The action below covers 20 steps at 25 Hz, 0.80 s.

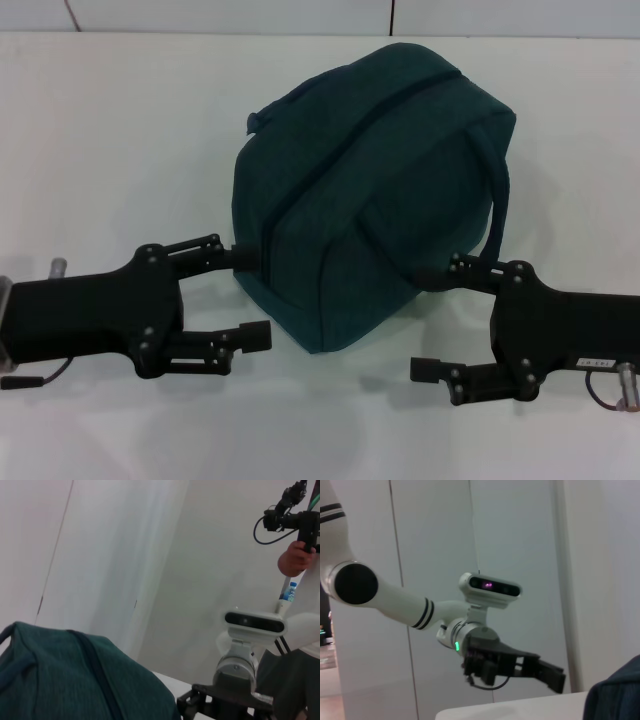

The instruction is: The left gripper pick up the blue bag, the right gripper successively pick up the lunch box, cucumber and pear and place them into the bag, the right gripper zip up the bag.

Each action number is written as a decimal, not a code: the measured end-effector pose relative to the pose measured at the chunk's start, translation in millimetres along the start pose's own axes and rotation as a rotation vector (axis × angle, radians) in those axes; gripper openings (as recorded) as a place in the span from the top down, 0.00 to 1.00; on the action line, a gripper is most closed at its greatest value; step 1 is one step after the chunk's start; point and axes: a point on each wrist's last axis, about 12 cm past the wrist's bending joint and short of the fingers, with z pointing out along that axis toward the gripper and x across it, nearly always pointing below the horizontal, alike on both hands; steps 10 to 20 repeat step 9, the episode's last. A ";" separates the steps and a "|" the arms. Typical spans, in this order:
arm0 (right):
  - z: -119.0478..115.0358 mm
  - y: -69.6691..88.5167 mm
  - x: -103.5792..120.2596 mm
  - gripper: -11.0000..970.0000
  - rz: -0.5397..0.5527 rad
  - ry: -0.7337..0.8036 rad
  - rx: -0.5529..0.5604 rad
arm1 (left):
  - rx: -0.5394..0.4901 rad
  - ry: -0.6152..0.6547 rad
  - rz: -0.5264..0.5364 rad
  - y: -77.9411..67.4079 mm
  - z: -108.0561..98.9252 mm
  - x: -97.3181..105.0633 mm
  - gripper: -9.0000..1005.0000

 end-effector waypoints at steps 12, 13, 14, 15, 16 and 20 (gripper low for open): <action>-3.4 -1.9 -0.1 0.11 0.006 -0.007 0.027 | 0.006 0.005 -0.008 -2.1 1.4 3.0 0.12; -3.4 -1.9 -0.1 0.11 0.006 -0.007 0.027 | 0.006 0.005 -0.008 -2.1 1.4 3.0 0.12; -3.4 -1.9 -0.1 0.11 0.006 -0.007 0.027 | 0.006 0.005 -0.008 -2.1 1.4 3.0 0.12; -3.4 -1.9 -0.1 0.11 0.006 -0.007 0.027 | 0.006 0.005 -0.008 -2.1 1.4 3.0 0.12; -3.4 -1.9 -0.1 0.11 0.006 -0.007 0.027 | 0.006 0.005 -0.008 -2.1 1.4 3.0 0.12; -3.4 -1.9 -0.1 0.11 0.006 -0.007 0.027 | 0.006 0.005 -0.008 -2.1 1.4 3.0 0.12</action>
